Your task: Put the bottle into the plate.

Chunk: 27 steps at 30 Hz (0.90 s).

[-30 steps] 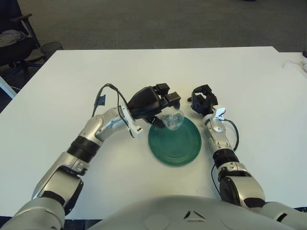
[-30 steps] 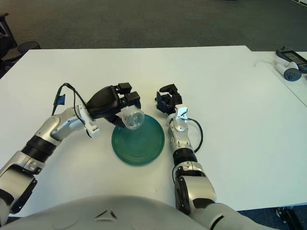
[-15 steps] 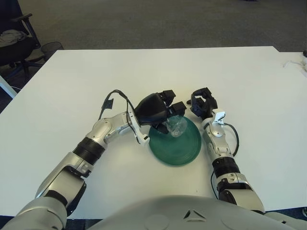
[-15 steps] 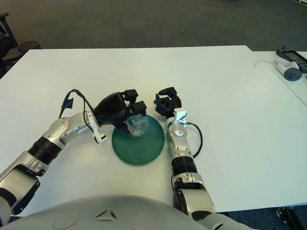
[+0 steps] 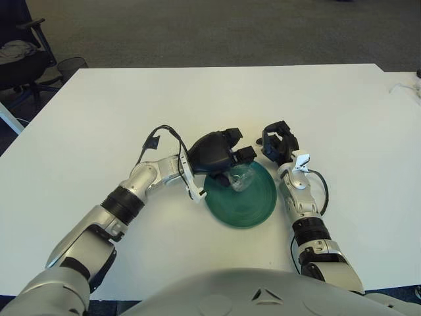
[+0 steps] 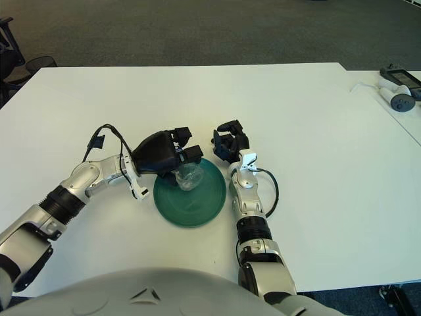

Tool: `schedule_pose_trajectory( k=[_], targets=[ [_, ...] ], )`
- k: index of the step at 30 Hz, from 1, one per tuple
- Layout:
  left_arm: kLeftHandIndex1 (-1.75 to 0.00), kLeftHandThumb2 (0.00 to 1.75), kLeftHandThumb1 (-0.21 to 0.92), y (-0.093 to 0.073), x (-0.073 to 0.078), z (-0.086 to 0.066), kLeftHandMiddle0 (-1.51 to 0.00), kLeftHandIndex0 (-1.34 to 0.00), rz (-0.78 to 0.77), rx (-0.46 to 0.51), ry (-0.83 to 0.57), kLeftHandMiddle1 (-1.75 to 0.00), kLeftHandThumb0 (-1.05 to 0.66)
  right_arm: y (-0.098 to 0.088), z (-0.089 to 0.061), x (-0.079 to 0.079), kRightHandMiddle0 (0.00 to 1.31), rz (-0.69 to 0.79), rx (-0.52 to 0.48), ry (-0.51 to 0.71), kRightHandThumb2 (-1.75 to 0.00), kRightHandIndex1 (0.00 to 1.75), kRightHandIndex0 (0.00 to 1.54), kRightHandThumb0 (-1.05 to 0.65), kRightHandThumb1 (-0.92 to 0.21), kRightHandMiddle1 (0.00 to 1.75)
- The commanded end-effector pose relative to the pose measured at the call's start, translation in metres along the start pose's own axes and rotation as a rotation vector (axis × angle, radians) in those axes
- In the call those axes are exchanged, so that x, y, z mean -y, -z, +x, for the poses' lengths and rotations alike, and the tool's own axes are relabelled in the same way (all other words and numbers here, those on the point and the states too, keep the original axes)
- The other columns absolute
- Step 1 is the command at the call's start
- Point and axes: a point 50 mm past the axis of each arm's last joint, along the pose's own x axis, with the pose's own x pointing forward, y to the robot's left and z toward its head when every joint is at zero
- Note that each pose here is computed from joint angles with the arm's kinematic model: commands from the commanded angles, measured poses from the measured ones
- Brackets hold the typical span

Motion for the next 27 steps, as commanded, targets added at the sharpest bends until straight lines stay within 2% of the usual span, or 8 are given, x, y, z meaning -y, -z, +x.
schedule_pose_trajectory(
  k=[1,12,20,27],
  targets=[
    [-1.75,1.05,0.52,0.004,0.000,0.001,-1.16,-0.46,0.023,0.022,0.011,-1.75,-0.42,0.031,-0.014,0.008,0.31,-0.004,-0.164,0.019,-0.86,1.46,0.49,-0.01,-0.61,1.74],
    [-1.75,1.01,0.56,0.002,-0.002,0.002,-1.17,-0.43,0.005,0.093,-0.010,-1.75,-0.41,0.036,-0.013,0.011,0.31,0.020,-0.172,0.007,-0.88,1.48,0.51,-0.01,-0.60,1.71],
    [-1.75,1.00,0.57,-0.003,-0.008,0.001,-1.11,-0.42,-0.109,0.164,0.005,-1.75,-0.41,0.042,-0.012,0.013,0.30,0.036,-0.188,0.014,-0.90,1.48,0.53,-0.01,-0.59,1.71],
    [-1.75,0.99,0.57,-0.023,-0.023,-0.003,-1.00,-0.42,-0.215,0.204,0.009,-1.75,-0.41,0.044,-0.011,0.014,0.31,0.039,-0.204,0.027,-0.90,1.47,0.52,-0.01,-0.58,1.72]
  ],
)
